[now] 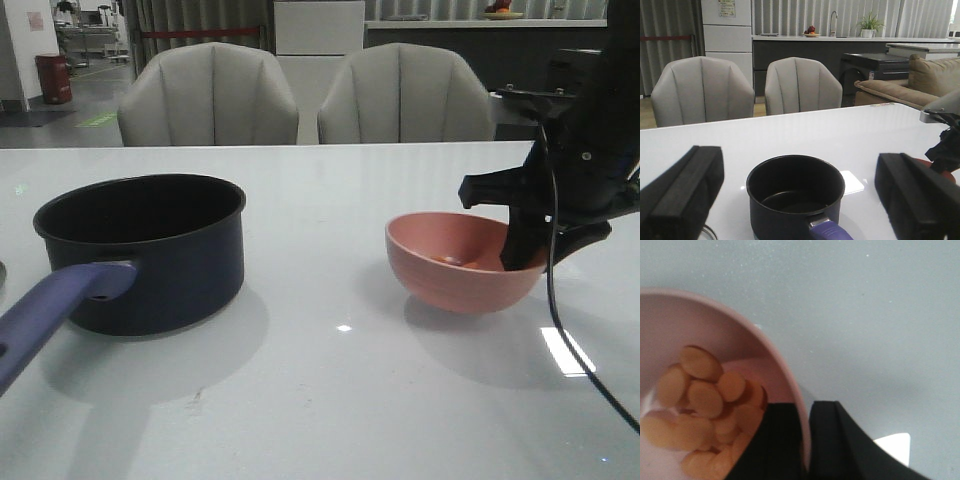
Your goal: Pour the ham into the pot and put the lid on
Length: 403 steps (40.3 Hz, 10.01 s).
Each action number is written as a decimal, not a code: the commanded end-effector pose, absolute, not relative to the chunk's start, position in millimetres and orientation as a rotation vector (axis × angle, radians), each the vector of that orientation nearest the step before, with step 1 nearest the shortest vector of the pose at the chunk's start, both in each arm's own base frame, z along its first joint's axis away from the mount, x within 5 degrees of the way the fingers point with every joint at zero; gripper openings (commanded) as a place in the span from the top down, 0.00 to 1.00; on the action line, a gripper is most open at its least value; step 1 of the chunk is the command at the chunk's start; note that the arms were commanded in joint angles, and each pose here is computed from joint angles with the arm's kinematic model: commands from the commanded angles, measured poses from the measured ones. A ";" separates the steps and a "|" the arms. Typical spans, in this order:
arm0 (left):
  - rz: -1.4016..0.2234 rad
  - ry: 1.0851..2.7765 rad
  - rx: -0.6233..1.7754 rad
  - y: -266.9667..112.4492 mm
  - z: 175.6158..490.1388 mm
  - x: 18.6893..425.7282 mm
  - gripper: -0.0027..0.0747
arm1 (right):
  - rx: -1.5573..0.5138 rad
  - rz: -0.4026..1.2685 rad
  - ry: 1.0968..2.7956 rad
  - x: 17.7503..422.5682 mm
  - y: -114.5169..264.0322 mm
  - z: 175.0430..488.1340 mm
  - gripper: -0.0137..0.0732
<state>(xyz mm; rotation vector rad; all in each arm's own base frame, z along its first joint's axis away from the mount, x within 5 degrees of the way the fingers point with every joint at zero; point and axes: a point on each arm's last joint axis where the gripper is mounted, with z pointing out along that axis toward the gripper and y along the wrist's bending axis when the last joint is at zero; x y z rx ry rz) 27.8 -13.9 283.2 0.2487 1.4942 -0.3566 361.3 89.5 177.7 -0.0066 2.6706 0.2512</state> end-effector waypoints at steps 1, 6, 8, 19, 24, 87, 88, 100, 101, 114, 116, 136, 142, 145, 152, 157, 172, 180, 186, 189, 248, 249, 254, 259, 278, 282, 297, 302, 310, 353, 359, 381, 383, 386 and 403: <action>-0.375 1.398 0.229 -12.3 298.2 25.0 0.12 | -0.006 0.281 2.583 368.5 91.7 201.2 0.68; -0.375 1.398 0.229 -12.3 298.2 25.0 0.12 | -0.001 0.292 2.542 373.3 92.8 210.3 0.68; -0.375 1.398 0.229 -12.3 298.2 25.0 0.12 | -0.003 0.296 2.530 374.5 93.2 215.6 0.68; -0.375 1.398 0.229 -12.3 298.2 25.0 0.12 | -0.109 0.360 2.342 383.2 117.0 287.3 0.68; -0.375 1.398 0.229 -12.3 298.2 25.0 0.12 | -0.275 0.385 2.222 381.8 149.8 322.3 0.68; -0.375 1.398 0.229 -12.3 298.2 25.0 0.12 | -0.737 -0.189 1.135 325.9 316.3 287.1 0.68; -0.375 1.398 0.229 -12.3 298.2 25.0 0.12 | -0.761 -0.241 1.110 324.4 319.0 284.2 0.68; -0.375 1.398 0.229 -12.3 298.2 25.0 0.12 | -0.728 -0.634 0.804 318.4 328.2 263.0 0.68; -0.375 1.398 0.229 -12.3 298.2 25.0 0.12 | -0.723 -0.661 0.778 318.0 328.6 260.7 0.68; -0.375 1.398 0.229 -12.3 298.2 25.0 0.12 | -0.849 -0.710 0.523 306.4 344.6 258.8 0.68; -0.375 1.398 0.229 -12.3 298.2 25.0 0.12 | -0.863 -0.707 0.486 304.3 346.8 259.3 0.68; -0.375 1.398 0.229 -12.3 298.2 25.0 0.12 | -0.576 -0.328 0.851 315.0 329.5 269.9 0.69; -0.375 1.398 0.229 -12.3 298.2 25.0 0.12 | -0.420 -0.067 1.062 316.1 318.6 290.7 0.69; -0.375 1.398 0.229 -12.3 298.2 25.0 0.12 | -0.406 0.068 1.178 313.9 315.4 303.7 0.69; -0.375 1.398 0.229 -12.3 298.2 25.0 0.12 | -0.538 0.315 1.411 297.6 312.9 328.1 0.69; -0.375 1.398 0.229 -12.3 298.2 25.0 0.12 | -0.601 0.471 1.570 285.8 304.2 340.1 0.69; -0.375 1.398 0.229 -12.3 298.2 25.0 0.12 | -0.794 0.559 1.847 301.9 225.2 354.5 0.69; -0.375 1.398 0.229 -12.3 298.2 25.0 0.12 | -0.797 0.418 2.057 322.0 164.7 342.8 0.69; -0.375 1.398 0.229 -12.3 298.2 25.0 0.12 | -0.679 0.306 2.230 332.4 125.6 332.9 0.69; -0.375 1.398 0.229 -12.3 298.2 25.0 0.12 | -0.608 0.277 2.271 337.2 111.3 330.2 0.69; -0.375 1.398 0.229 -12.3 298.2 25.0 0.12 | -0.374 0.199 2.222 315.8 69.1 367.7 0.37; -0.375 1.398 0.229 -12.3 298.2 25.0 0.12 | -0.372 0.197 2.192 309.5 68.9 372.8 0.37; -0.375 1.398 0.229 -12.3 298.2 25.0 0.12 | -0.354 0.196 2.000 267.3 66.7 399.5 0.37; -0.375 1.390 0.227 -12.2 299.0 24.9 0.12 | -0.336 0.201 1.830 227.4 63.7 408.6 0.37; -0.376 1.386 0.226 -12.1 299.3 24.9 0.12 | -0.197 0.208 1.510 103.0 27.4 328.1 0.37; -0.376 1.386 0.226 -12.1 299.3 24.9 0.12 | -0.158 0.215 1.452 85.9 21.0 303.1 0.37; -0.377 1.400 0.229 -12.4 298.0 25.0 0.12 | -0.167 0.211 1.512 73.7 17.9 252.0 0.44; -0.376 1.418 0.233 -12.7 296.0 25.4 0.12 | -0.172 0.215 1.531 73.6 18.4 250.2 0.71; -0.373 1.404 0.230 -12.1 300.0 24.2 0.12 | -0.171 0.215 1.530 73.6 18.4 250.3 0.66; -0.010 2.428 -0.287 5.6 338.7 248.6 0.11 | -0.172 0.214 1.530 73.6 18.4 250.3 0.66; -0.160 2.614 -0.374 27.7 315.4 283.2 0.11 | -0.172 0.214 1.530 73.6 18.4 250.3 0.66; -0.108 2.793 -0.400 56.1 260.6 347.7 0.11 | -0.172 0.214 1.530 73.6 18.4 250.3 0.66; -0.098 2.804 -0.397 57.5 256.2 351.9 0.11 | -0.172 0.214 1.530 73.6 18.4 250.3 0.66; -0.092 2.806 -0.396 59.0 251.5 357.6 0.11 | -0.172 0.214 1.530 73.6 18.4 250.3 0.66; -0.097 2.877 -0.411 62.9 216.1 378.8 0.12 | -0.172 0.214 1.529 73.6 18.4 250.4 0.66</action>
